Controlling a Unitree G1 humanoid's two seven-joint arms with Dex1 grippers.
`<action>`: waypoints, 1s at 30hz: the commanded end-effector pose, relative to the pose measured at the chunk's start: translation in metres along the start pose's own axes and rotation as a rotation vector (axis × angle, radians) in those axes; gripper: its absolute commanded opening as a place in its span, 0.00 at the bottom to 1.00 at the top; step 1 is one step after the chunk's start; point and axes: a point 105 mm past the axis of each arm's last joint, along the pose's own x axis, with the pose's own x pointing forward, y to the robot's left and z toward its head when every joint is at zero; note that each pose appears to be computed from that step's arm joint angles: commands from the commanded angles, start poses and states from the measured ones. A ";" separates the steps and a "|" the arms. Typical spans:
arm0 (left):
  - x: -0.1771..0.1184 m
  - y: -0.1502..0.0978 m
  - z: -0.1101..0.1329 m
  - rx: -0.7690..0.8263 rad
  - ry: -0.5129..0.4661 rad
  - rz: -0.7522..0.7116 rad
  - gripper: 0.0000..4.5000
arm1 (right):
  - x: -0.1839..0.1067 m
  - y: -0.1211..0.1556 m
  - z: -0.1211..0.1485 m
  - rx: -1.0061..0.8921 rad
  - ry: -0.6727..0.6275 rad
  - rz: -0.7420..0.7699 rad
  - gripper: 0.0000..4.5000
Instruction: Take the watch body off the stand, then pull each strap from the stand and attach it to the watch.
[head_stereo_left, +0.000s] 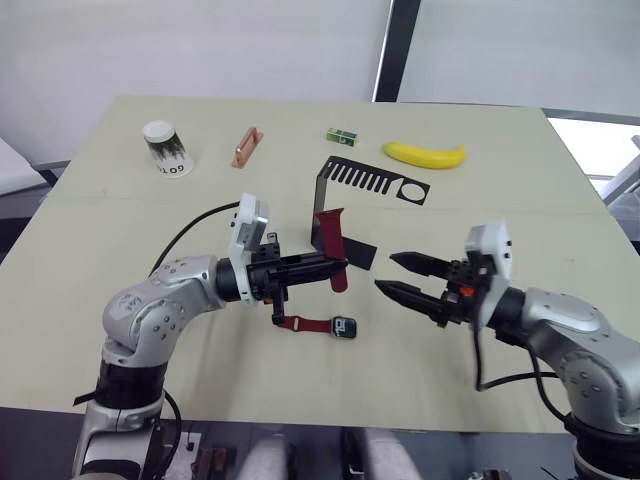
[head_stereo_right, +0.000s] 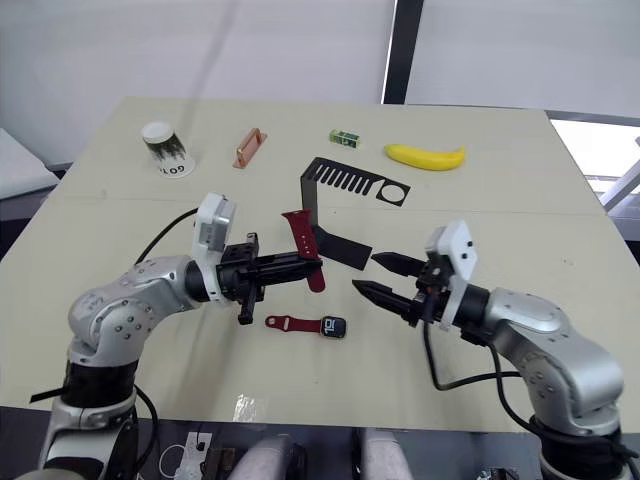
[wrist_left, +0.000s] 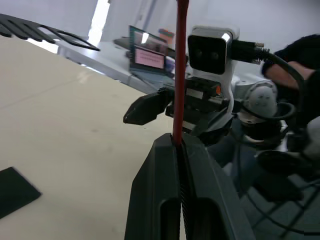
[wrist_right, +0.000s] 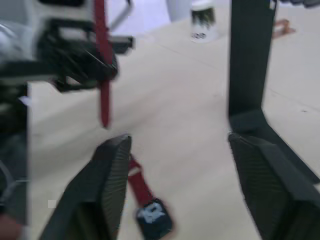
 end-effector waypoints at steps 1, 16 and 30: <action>0.006 0.000 0.008 -0.061 -0.007 -0.117 0.00 | 0.001 0.017 0.023 0.116 -0.108 0.090 0.99; 0.027 -0.001 0.008 -0.061 0.034 -0.256 0.00 | 0.040 0.023 0.044 0.304 -0.190 0.043 0.99; 0.027 -0.001 0.011 -0.061 0.002 -0.227 0.00 | 0.043 0.027 0.048 0.284 -0.236 0.049 0.70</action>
